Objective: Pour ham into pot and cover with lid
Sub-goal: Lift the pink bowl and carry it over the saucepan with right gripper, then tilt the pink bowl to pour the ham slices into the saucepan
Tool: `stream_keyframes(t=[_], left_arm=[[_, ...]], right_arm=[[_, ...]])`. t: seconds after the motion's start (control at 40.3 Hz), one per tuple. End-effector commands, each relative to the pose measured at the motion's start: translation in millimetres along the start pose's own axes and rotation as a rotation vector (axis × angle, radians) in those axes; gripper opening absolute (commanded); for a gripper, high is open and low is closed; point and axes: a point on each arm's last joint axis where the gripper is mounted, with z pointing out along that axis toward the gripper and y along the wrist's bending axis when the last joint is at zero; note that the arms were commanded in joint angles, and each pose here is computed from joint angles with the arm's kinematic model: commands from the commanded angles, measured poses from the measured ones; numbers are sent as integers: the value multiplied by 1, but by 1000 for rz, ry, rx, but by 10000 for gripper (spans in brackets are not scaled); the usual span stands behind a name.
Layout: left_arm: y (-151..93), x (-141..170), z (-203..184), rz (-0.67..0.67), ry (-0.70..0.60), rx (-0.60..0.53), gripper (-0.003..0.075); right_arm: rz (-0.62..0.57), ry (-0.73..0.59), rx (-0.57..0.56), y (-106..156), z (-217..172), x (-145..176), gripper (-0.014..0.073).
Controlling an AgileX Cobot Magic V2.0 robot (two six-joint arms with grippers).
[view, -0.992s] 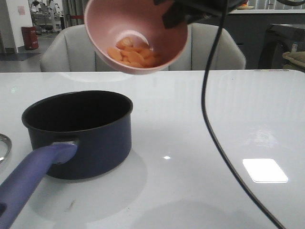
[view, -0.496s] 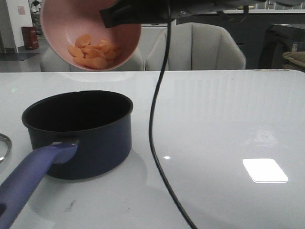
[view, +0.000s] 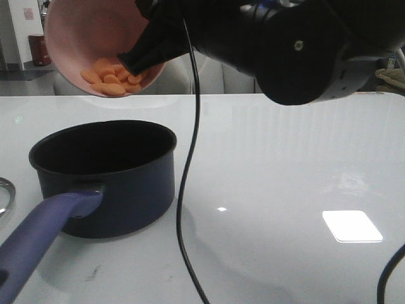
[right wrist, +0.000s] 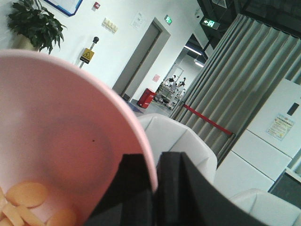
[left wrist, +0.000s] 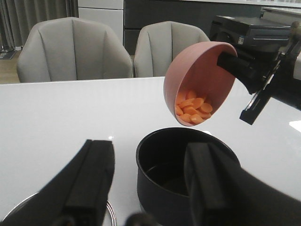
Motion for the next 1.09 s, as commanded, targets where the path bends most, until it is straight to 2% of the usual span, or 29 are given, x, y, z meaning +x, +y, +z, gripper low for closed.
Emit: stream_keyframes(t=[0.0, 0.174, 0.571, 1.067], left_arm=[[-1, -15, -1, -3, -99, 6, 385], [-1, -15, -1, -3, -99, 6, 385], [-1, -15, -1, -3, -99, 6, 385], [-1, -15, -1, -3, -99, 6, 385]], right_arm=[[-21, -277, 130, -21, 2, -44, 138], [-46, -332, 95, -19, 6, -52, 138], [-72, -409, 158, -31, 21, -73, 138], [-62, -398, 235, -43, 27, -77, 138]])
